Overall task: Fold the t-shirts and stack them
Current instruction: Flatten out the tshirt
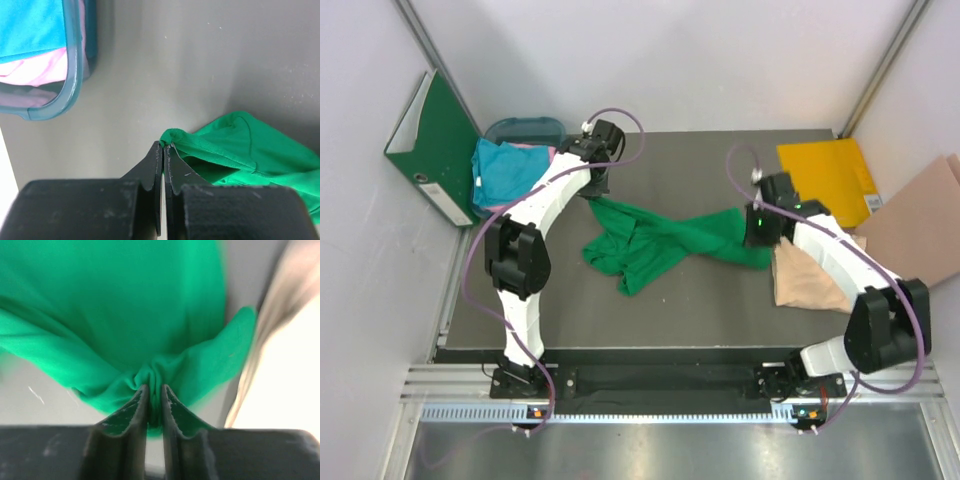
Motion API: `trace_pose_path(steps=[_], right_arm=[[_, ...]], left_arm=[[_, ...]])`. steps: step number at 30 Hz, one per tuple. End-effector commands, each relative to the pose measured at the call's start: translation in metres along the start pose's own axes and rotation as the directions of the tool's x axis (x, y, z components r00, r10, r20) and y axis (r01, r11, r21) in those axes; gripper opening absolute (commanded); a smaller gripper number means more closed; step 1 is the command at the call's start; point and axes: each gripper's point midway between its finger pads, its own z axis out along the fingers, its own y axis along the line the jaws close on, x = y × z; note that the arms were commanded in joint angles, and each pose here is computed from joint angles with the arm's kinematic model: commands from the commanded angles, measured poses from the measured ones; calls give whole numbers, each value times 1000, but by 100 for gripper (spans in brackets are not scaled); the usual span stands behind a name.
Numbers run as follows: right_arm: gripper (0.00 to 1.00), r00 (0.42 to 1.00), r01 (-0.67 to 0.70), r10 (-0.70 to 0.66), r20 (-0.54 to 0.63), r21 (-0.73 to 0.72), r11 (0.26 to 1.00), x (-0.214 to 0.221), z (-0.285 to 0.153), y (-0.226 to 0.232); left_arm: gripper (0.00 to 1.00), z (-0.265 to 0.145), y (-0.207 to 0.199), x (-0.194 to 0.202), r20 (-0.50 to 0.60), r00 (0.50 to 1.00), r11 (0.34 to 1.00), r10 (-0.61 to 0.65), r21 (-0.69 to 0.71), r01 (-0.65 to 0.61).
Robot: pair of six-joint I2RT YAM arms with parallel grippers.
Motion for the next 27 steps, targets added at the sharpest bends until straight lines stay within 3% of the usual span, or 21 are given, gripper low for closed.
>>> trace_pose_path(steps=[1,2,3,5,6,8,16,20,27], right_arm=[[23,872,-36,16,-489,-32,999,136,-9,-8],[26,857,-39,9,-515,-47,998,144,-15,-6],[43,874,-39,10,-486,-48,998,139,-22,-6],[60,928,-11,3,-372,-20,1000,108,-35,-9],[76,945,-4,2,-328,-5,1000,95,-37,-11],[86,976,16,-9,-219,29,999,62,-35,-15],[85,995,4,1,-105,47,999,14,41,-16],[85,994,-1,11,-104,95,995,5,84,-28],[84,999,-5,9,-41,99,995,-33,124,-29]], left_arm=[[0,-10,10,-3,14,1000,999,7,-31,-7],[0,-10,11,-3,12,1000,999,10,-34,-10],[0,-11,12,-5,14,1000,999,17,-37,-17],[0,-10,11,-5,8,1000,999,24,-39,-24],[0,-10,11,-6,10,1000,999,29,-36,-29],[0,-9,10,-6,6,1000,999,31,-31,-30],[0,-9,7,-1,-8,1000,1000,29,-11,-29],[0,-12,7,0,-7,1000,1000,25,-6,-25],[0,-14,11,2,-12,999,999,31,-16,-32]])
